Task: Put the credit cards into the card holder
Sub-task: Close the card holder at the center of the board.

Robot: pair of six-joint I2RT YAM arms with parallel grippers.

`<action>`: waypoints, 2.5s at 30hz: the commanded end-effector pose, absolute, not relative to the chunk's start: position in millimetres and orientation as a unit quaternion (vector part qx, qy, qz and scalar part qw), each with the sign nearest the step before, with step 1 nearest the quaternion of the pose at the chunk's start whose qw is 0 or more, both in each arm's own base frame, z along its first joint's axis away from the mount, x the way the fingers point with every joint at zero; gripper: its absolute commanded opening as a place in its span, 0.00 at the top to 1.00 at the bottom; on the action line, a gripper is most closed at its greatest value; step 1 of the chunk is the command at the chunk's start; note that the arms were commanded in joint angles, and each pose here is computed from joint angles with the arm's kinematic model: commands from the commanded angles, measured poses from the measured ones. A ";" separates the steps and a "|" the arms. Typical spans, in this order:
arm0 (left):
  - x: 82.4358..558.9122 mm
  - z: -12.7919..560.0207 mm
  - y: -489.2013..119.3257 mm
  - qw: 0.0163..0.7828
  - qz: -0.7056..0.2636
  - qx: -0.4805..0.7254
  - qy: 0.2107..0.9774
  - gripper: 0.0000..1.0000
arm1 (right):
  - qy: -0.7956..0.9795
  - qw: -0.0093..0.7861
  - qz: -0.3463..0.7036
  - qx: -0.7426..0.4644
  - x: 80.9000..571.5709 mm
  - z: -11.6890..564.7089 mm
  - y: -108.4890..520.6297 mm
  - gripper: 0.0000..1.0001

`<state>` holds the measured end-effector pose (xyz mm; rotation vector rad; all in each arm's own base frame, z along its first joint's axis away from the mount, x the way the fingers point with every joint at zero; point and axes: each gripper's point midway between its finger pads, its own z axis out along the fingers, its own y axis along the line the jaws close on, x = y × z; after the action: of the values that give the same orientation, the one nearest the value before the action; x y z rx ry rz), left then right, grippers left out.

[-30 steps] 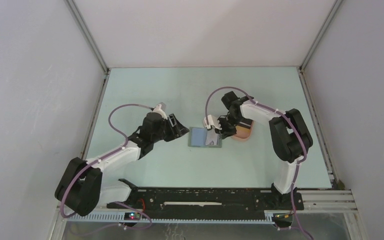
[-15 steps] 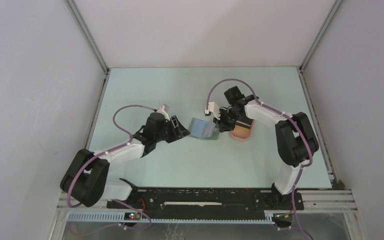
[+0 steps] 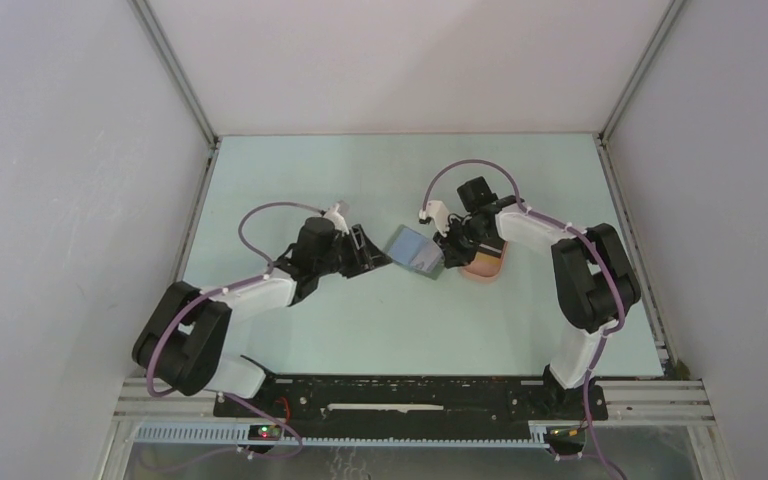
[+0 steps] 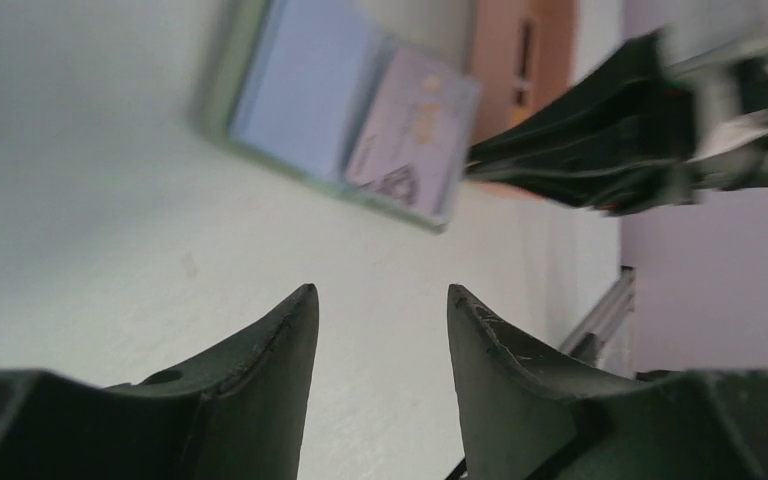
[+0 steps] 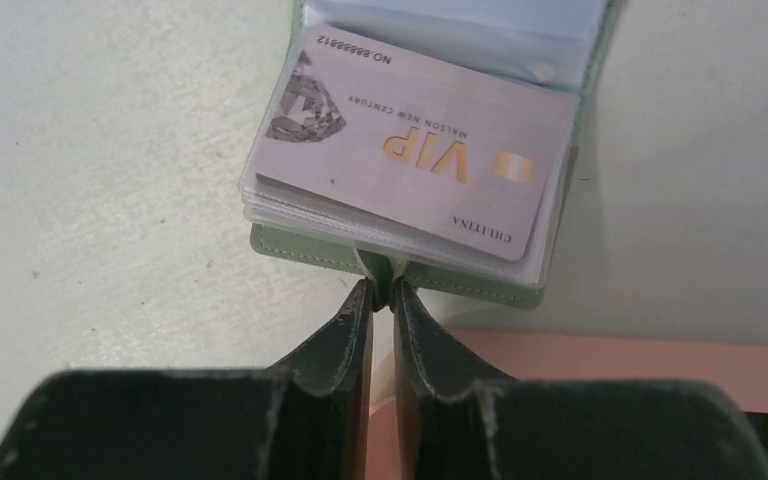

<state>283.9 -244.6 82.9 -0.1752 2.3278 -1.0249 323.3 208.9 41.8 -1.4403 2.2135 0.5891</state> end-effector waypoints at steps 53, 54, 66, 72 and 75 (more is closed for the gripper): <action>308.5 34.3 -338.2 0.177 -0.413 0.042 0.892 0.66 | 0.393 0.286 0.238 -0.841 249.7 46.0 234.6 0.72; 307.9 31.7 -337.0 0.174 -0.410 0.041 0.895 0.66 | 0.389 0.287 0.238 -0.843 249.8 45.8 235.0 0.72; 307.1 25.9 -338.3 0.160 -0.407 0.043 0.898 0.66 | 0.359 0.224 0.233 -0.876 228.9 30.9 219.6 0.48; 305.8 32.1 -337.2 0.166 -0.409 0.049 0.896 0.66 | 0.436 0.238 0.265 -0.827 235.5 57.1 229.8 0.51; 309.3 45.8 -333.3 0.192 -0.406 0.056 0.892 0.65 | 0.501 0.251 0.304 -0.770 239.3 83.2 233.8 0.55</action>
<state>300.5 -335.7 26.8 0.0997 2.5682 -1.1793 231.6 222.5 41.4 -2.3190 1.1696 0.7028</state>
